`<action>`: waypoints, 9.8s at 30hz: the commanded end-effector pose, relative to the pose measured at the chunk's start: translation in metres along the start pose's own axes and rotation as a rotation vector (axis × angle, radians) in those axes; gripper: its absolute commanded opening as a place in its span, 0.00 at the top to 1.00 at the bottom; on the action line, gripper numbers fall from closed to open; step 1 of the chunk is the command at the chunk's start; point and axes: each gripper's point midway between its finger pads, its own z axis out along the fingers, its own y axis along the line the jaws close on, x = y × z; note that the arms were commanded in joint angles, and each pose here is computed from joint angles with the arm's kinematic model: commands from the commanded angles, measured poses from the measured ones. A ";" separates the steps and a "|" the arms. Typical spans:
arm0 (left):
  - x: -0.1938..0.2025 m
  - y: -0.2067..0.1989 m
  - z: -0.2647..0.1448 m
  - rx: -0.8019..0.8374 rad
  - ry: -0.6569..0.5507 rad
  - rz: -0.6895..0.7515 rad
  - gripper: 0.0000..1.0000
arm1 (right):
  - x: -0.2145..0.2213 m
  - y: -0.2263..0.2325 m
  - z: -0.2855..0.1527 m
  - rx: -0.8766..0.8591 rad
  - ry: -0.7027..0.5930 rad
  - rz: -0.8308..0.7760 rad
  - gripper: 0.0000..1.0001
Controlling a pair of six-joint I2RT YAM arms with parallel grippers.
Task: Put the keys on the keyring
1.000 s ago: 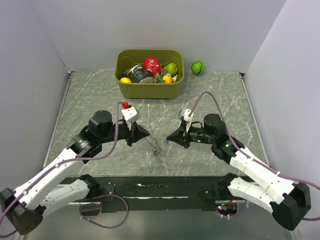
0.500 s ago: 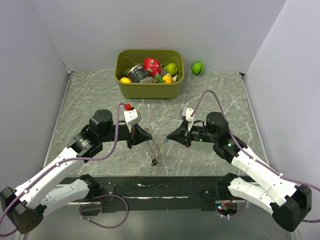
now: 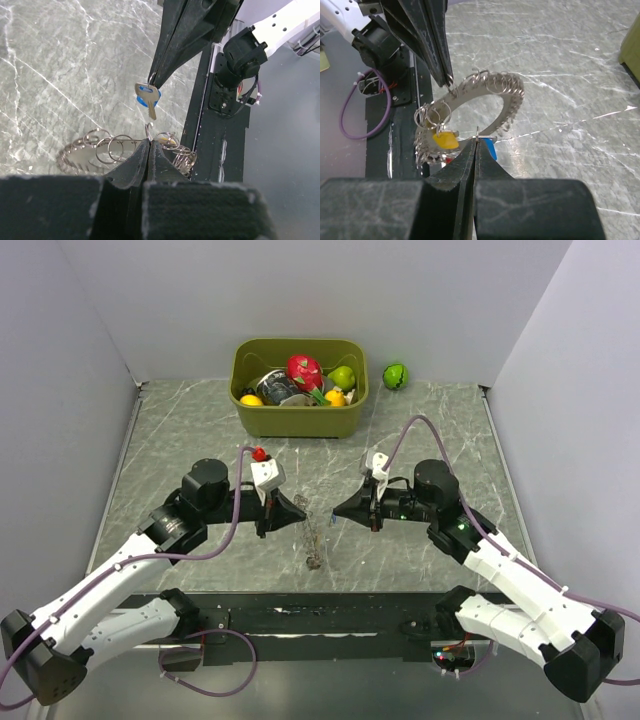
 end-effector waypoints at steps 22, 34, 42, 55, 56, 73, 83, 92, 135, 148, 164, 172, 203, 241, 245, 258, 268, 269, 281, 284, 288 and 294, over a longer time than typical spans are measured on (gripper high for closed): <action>-0.028 -0.011 0.000 -0.007 -0.071 0.084 0.99 | -0.040 0.020 0.005 -0.179 -0.039 -0.051 1.00; -0.026 -0.009 0.004 -0.002 -0.049 0.074 0.99 | -0.039 0.019 0.015 -0.204 -0.003 -0.035 1.00; -0.022 -0.010 0.007 0.009 -0.032 0.064 0.99 | -0.037 0.021 0.020 -0.209 0.011 -0.046 1.00; -0.025 -0.011 0.005 0.010 -0.045 0.069 0.99 | -0.029 0.025 0.036 -0.213 0.078 -0.058 1.00; -0.024 -0.012 0.004 0.011 -0.043 0.070 0.99 | -0.027 0.024 0.037 -0.210 0.083 -0.055 1.00; -0.026 -0.013 0.002 0.004 -0.050 0.073 0.99 | -0.008 0.014 0.045 -0.175 0.133 -0.024 1.00; -0.028 -0.012 -0.001 -0.017 -0.061 0.075 0.99 | -0.009 0.013 0.041 -0.159 0.125 -0.044 1.00; -0.030 -0.012 -0.002 -0.023 -0.063 0.076 0.99 | -0.013 0.011 0.034 -0.115 0.112 -0.062 1.00; -0.040 -0.028 -0.003 0.064 -0.109 0.119 0.99 | -0.037 0.002 0.006 0.017 -0.028 -0.156 0.09; -0.061 -0.045 -0.007 0.147 -0.182 0.163 0.99 | -0.066 0.057 -0.006 -0.281 -0.157 -0.176 0.41; -0.078 -0.061 -0.010 0.233 -0.234 0.193 0.99 | -0.060 0.052 0.009 -0.314 -0.154 -0.121 0.47; -0.082 -0.065 -0.014 0.239 -0.253 0.196 0.99 | -0.059 0.054 0.010 -0.335 -0.147 -0.109 0.58; -0.060 -0.042 -0.015 0.101 0.016 0.064 0.50 | -0.029 0.023 0.011 -0.169 0.073 -0.112 1.00; 0.003 -0.024 0.041 0.163 0.314 0.001 0.83 | -0.023 0.038 0.013 -0.226 0.081 -0.128 1.00; 0.006 -0.025 0.041 0.175 0.329 -0.005 0.83 | -0.024 0.038 0.013 -0.224 0.078 -0.129 1.00; -0.001 -0.028 0.045 0.192 0.288 0.002 0.99 | -0.029 0.032 0.009 -0.167 0.051 -0.144 1.00; -0.040 -0.027 0.043 0.118 0.031 0.040 0.99 | -0.057 0.021 -0.008 -0.016 -0.062 -0.154 0.55; -0.044 -0.027 0.043 0.113 -0.001 0.054 0.99 | -0.059 0.021 -0.010 -0.008 -0.073 -0.154 0.53; -0.087 -0.045 0.022 0.139 -0.270 0.104 0.99 | -0.065 0.026 -0.027 -0.038 -0.165 -0.162 0.43; -0.093 -0.053 0.020 0.176 -0.301 0.123 0.99 | -0.070 0.039 -0.031 -0.113 -0.193 -0.188 0.44; -0.095 -0.060 0.019 0.221 -0.311 0.138 0.99 | -0.075 0.051 -0.034 -0.174 -0.213 -0.215 0.47; -0.098 -0.065 0.018 0.250 -0.318 0.149 0.99 | -0.075 0.056 -0.033 -0.211 -0.217 -0.202 0.58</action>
